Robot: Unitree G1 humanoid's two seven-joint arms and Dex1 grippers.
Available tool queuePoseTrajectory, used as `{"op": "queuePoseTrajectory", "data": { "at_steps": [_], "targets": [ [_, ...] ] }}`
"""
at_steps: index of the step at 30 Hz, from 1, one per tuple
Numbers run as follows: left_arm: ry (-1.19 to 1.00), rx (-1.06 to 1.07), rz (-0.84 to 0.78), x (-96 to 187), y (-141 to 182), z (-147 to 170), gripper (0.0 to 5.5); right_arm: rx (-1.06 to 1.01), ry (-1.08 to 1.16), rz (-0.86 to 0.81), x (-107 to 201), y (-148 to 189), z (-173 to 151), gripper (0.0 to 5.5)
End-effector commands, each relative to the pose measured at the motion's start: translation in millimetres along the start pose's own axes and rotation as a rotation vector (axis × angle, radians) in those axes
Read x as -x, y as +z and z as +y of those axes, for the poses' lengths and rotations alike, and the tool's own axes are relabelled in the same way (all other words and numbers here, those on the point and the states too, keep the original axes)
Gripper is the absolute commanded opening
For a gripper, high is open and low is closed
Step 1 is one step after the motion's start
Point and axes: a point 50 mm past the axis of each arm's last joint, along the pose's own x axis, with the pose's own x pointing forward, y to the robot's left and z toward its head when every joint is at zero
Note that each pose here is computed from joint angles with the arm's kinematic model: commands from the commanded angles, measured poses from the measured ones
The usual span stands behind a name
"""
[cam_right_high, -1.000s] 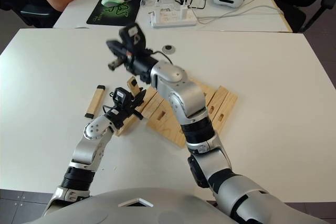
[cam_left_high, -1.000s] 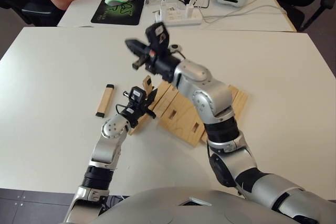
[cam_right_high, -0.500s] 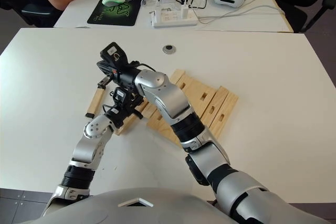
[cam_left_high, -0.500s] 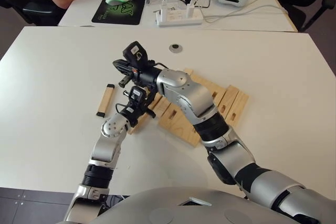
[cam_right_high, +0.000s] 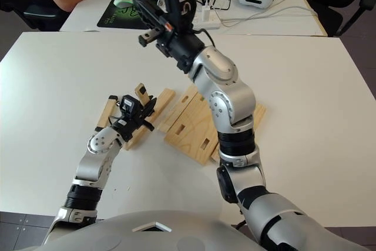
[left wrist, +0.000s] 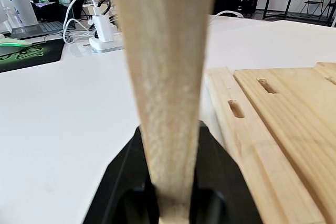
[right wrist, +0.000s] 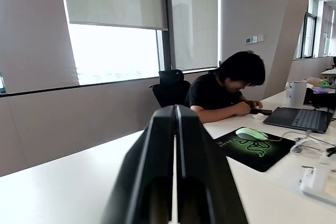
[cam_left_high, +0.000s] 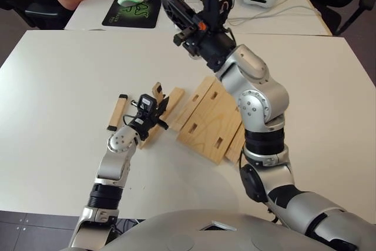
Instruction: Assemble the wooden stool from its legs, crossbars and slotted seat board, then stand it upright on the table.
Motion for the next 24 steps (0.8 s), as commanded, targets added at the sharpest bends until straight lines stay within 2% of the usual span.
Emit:
{"op": "queuePoseTrajectory", "data": {
  "at_steps": [1, 4, 6, 9, 14, 21, 24],
  "targets": [
    [0.036, -0.015, 0.038, 6.6, -4.2, 11.3, 0.41, 0.084, -0.162, 0.189, 52.0, -18.3, -48.9, 0.00],
    [0.049, -0.015, 0.043, 12.2, -4.4, 14.7, 0.41, 0.215, -0.350, 0.253, 93.5, -10.8, -88.9, 0.00],
    [0.062, -0.022, 0.039, 14.6, -2.2, 17.6, 0.41, 0.292, -0.431, 0.353, 122.3, -10.4, -109.0, 0.00],
    [0.106, -0.023, 0.021, 20.6, 3.7, 24.7, 0.41, 0.404, -0.426, 0.549, 161.6, -11.4, -124.9, 0.00],
    [0.167, -0.028, -0.012, 26.7, 15.2, 35.2, 0.41, 0.457, -0.214, 0.879, 203.3, -27.3, -119.1, 0.00],
    [0.215, -0.034, -0.044, 28.3, 26.8, 41.0, 0.41, 0.386, 0.038, 1.144, 230.9, -41.6, -103.7, 0.00],
    [0.218, -0.036, -0.062, 26.5, 34.5, 40.6, 0.41, 0.342, 0.101, 1.210, 239.4, -50.0, -95.5, 0.00]
  ]
}}
